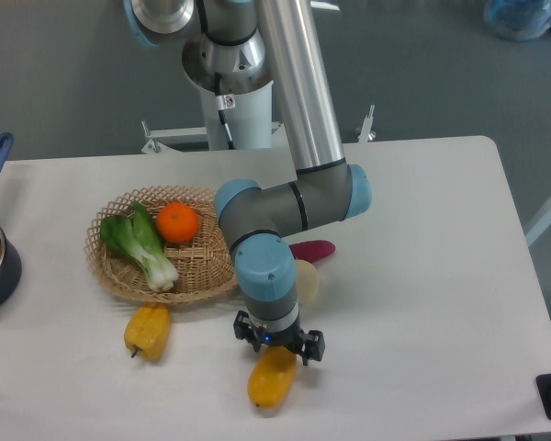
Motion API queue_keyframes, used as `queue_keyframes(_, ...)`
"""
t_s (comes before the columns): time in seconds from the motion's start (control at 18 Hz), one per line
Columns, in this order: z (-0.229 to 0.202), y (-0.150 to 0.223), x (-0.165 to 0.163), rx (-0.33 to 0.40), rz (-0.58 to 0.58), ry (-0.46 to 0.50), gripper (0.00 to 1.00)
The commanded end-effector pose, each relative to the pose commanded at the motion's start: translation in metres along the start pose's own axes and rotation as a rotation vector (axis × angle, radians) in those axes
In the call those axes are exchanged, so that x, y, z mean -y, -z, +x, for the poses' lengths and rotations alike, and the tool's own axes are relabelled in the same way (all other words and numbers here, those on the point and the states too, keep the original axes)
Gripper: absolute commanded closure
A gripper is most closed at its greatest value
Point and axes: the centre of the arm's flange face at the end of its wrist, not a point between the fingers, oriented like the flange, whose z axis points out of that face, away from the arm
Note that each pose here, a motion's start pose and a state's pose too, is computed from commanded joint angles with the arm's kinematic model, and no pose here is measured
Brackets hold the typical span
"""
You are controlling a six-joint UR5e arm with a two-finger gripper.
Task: Pick up the mango from the table
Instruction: 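Lower the open gripper around the yellow mango and close it, then lift the grasped yellow mango up off the table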
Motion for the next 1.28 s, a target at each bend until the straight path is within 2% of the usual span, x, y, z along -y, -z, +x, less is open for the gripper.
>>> queue_keyframes(0.11, 0.000, 0.002, 0.000, 0.001, 0.003, 0.000, 0.82)
queue_keyframes(0.33, -0.001, 0.009, 0.000, 0.005, 0.012, -0.001, 0.85)
queue_keyframes(0.5, 0.002, 0.027, -0.004, -0.014, 0.043, -0.005, 0.85)
queue_keyframes(0.61, 0.000, 0.036, -0.015, -0.037, 0.062, -0.012, 0.85)
queue_keyframes(0.78, -0.022, 0.061, -0.033, -0.015, 0.089, -0.078, 0.83)
queue_keyframes(1.06, -0.053, 0.074, -0.092, -0.009, 0.064, -0.026, 0.82)
queue_keyframes(1.28, -0.083, 0.082, -0.119, 0.017, 0.057, -0.125, 0.81)
